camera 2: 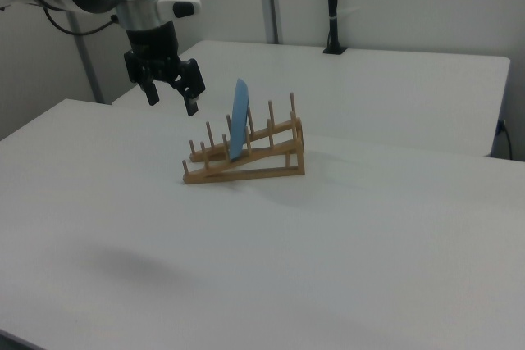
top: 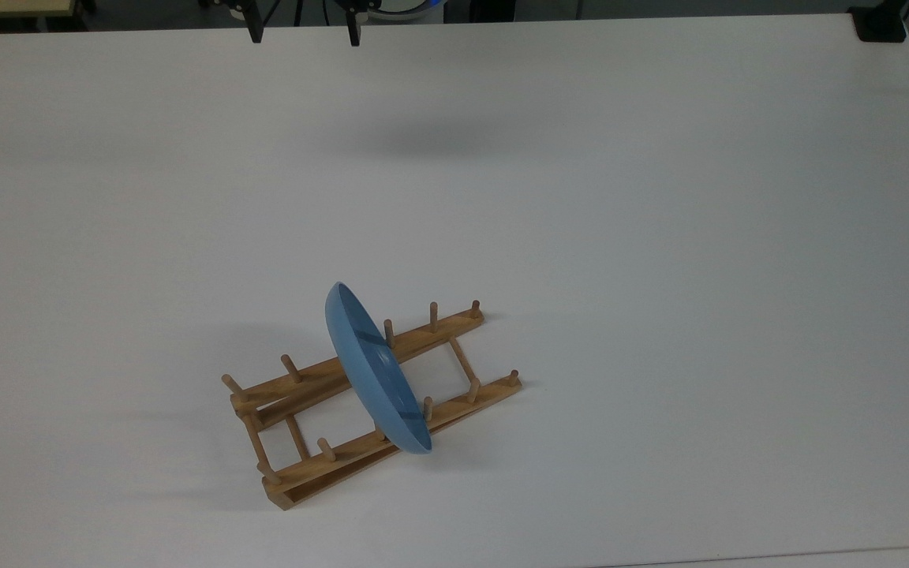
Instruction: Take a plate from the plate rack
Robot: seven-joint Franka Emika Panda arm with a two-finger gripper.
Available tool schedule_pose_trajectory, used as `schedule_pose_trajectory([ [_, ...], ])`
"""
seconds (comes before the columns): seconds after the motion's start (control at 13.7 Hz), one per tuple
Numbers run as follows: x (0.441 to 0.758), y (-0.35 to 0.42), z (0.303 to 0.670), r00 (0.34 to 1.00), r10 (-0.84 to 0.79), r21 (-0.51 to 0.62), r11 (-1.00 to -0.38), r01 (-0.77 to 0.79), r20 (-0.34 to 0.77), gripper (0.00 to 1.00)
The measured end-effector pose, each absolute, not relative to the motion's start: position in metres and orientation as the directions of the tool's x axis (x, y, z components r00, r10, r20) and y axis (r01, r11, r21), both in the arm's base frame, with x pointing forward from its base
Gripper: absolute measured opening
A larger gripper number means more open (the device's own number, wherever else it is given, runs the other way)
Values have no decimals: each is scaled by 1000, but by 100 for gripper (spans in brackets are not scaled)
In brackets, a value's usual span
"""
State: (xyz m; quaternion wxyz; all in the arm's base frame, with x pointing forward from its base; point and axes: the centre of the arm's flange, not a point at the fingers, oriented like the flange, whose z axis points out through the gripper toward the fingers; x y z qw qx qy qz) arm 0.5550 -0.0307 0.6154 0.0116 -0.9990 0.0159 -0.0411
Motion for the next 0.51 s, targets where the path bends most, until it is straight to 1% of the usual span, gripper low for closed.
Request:
schedule_pose_trajectory([
  [0.51,555,-28,615,996,-29,-24,-999,-27,82,100],
])
